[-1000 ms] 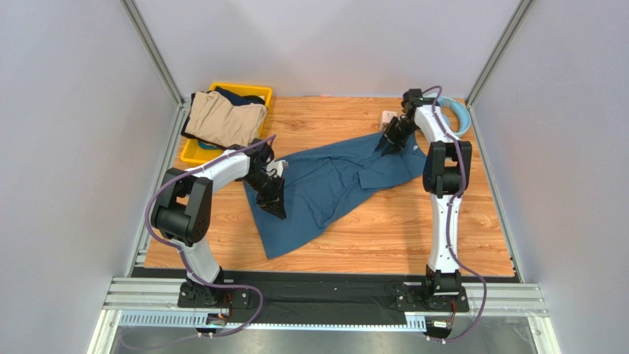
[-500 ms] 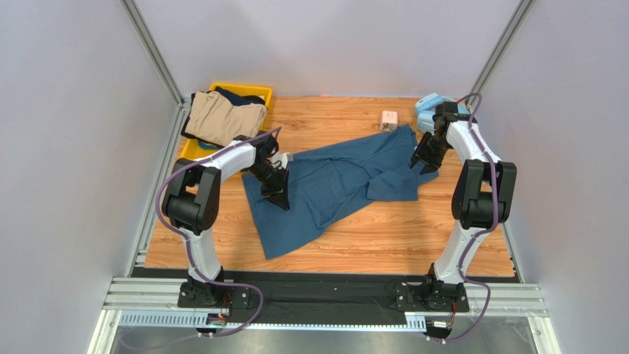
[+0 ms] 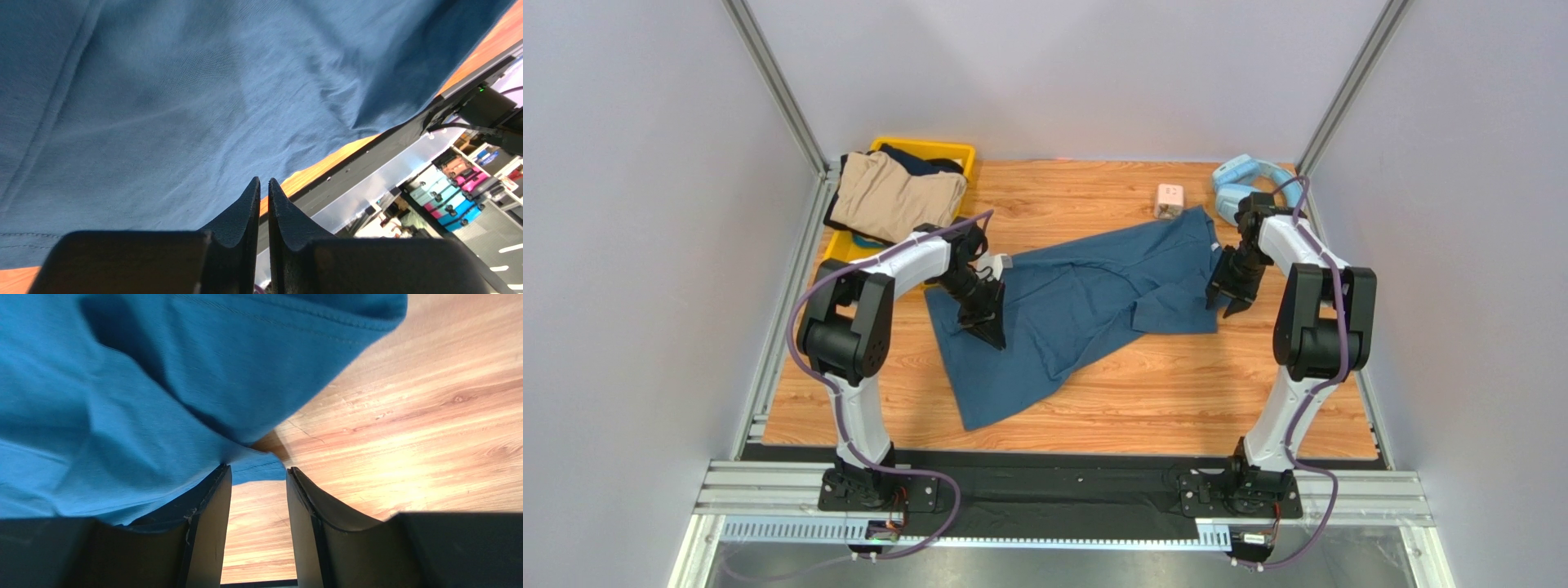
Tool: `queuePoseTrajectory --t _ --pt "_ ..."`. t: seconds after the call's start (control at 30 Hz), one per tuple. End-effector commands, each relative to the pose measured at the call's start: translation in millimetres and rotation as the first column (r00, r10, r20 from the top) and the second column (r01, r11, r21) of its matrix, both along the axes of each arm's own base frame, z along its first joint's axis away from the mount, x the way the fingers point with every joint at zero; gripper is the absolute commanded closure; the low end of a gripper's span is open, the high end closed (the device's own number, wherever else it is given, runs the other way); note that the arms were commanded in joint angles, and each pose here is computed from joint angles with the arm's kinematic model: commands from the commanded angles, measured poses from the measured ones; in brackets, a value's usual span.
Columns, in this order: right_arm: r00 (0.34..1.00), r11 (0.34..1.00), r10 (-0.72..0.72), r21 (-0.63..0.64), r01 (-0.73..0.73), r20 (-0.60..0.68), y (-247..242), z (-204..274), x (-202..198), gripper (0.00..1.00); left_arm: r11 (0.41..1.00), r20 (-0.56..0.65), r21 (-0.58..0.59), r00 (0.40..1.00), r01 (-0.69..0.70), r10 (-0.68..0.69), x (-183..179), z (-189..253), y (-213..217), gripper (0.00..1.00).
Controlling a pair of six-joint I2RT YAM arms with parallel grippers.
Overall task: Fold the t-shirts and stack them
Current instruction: Fold the tshirt
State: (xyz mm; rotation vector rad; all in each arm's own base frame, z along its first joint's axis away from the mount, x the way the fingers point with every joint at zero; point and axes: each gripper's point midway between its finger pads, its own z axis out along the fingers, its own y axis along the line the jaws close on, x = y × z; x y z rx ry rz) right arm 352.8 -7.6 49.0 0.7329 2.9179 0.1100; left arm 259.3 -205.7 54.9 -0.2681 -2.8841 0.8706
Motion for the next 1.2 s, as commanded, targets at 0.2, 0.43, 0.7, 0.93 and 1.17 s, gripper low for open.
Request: queuePoseTrajectory --t 0.2,0.43,0.7,0.93,1.17 --pt "0.999 1.000 0.025 0.001 -0.025 -0.033 -3 -17 -15 0.57 1.000 -0.005 -0.015 1.000 0.022 -0.022 -9 -2 1 0.85" --pt "0.993 0.999 0.035 0.045 -0.030 -0.111 3 -46 -25 0.57 1.000 -0.001 -0.018 1.000 0.016 -0.016 -9 2 1 0.85" --pt "0.990 0.996 0.041 0.084 -0.030 -0.136 10 -55 -26 0.68 1.000 -0.012 -0.011 1.000 0.009 -0.009 -13 2 2 0.85" --pt "0.992 0.994 0.033 0.104 -0.020 -0.124 14 -50 -25 1.00 1.000 -0.003 -0.009 1.000 -0.005 0.005 -10 4 2 0.85" --pt "0.997 0.990 0.034 0.138 -0.024 -0.067 30 -4 -38 1.00 0.999 0.026 0.001 0.998 -0.052 0.052 -6 3 1 0.85"
